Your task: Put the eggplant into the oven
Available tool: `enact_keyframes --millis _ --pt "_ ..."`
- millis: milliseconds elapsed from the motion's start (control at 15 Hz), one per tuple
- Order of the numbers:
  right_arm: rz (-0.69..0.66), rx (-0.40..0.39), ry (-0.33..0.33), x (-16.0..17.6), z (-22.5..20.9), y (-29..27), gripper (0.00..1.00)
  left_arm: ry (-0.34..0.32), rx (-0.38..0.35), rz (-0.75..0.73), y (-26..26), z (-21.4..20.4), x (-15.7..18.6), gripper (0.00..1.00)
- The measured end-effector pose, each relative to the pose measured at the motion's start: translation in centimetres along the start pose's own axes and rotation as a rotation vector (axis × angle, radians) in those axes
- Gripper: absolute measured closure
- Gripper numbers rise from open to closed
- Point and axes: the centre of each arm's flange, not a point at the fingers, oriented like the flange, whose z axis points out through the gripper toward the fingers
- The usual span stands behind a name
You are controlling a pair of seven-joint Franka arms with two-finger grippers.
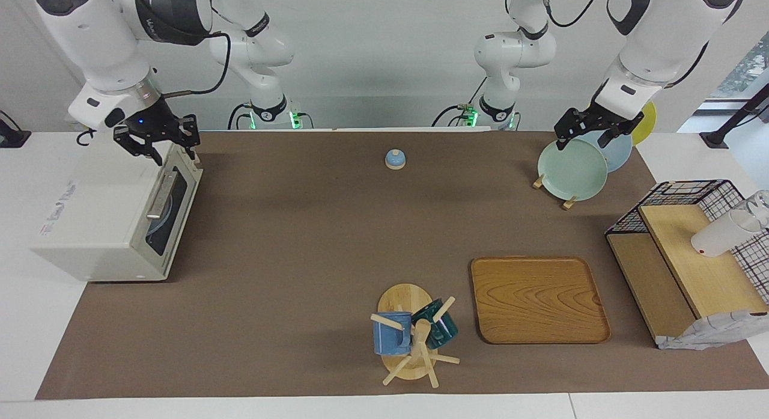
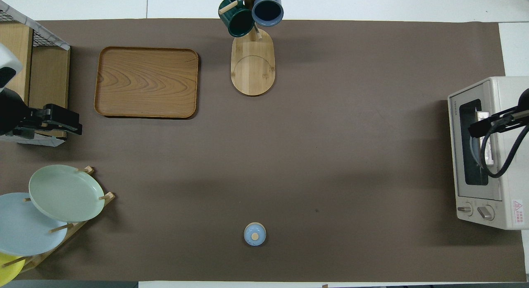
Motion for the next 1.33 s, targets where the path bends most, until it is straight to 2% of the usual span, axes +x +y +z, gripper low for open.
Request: enact_keyframes --millis 133,332,665,864,1064,1329 --pt "-0.006 -0.001 0.002 0.1 -0.3 -0.4 0.01 0.0 0.0 0.0 0.0 0.0 0.0 0.0" --pt "0.008 -0.001 0.002 0.1 -0.3 -0.4 0.0 0.0 0.0 0.0 0.0 0.0 0.0 0.0" --pt "0.109 0.028 0.015 0.3 -0.8 -1.4 0.0 0.0 0.0 0.0 0.0 0.0 0.0 0.0" --pt "0.138 0.036 -0.004 -0.4 -1.4 -0.4 0.0 0.0 0.0 0.0 0.0 0.0 0.0 0.0" --pt "0.18 0.037 0.003 -1.0 -1.9 1.8 0.0 0.0 0.0 0.0 0.0 0.0 0.0 0.0" --pt "0.188 0.039 -0.009 -0.4 -1.4 1.3 0.0 0.0 0.0 0.0 0.0 0.0 0.0 0.0"
